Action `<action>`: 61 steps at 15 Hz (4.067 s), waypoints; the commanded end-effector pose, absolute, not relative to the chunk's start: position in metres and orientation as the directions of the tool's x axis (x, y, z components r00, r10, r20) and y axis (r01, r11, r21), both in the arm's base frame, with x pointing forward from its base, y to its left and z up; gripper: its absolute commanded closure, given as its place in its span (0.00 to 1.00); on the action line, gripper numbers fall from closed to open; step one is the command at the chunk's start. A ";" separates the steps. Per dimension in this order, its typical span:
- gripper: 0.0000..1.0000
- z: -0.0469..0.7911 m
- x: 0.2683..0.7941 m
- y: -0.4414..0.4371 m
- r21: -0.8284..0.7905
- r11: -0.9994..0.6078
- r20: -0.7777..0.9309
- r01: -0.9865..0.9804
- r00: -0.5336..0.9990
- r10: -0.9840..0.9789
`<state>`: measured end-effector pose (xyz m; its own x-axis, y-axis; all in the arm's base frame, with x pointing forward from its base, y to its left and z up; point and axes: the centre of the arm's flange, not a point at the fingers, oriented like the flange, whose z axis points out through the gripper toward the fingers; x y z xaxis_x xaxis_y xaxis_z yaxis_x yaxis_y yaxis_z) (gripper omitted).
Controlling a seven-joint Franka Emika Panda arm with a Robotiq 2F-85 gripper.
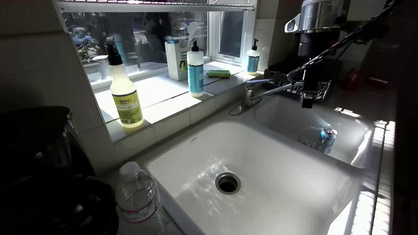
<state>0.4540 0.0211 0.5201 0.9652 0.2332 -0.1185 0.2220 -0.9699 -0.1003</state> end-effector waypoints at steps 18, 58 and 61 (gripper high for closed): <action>0.00 0.557 0.561 -0.123 -0.104 -0.971 0.360 -0.217 0.901 -0.240; 0.00 0.503 0.671 -0.134 -0.590 -0.697 0.116 -0.407 0.812 -0.572; 0.00 0.497 0.676 -0.133 -0.596 -0.687 0.104 -0.415 0.809 -0.579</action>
<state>0.6759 -0.1331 0.4975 0.8087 -0.5789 0.1043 -0.4150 -0.6871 -0.5963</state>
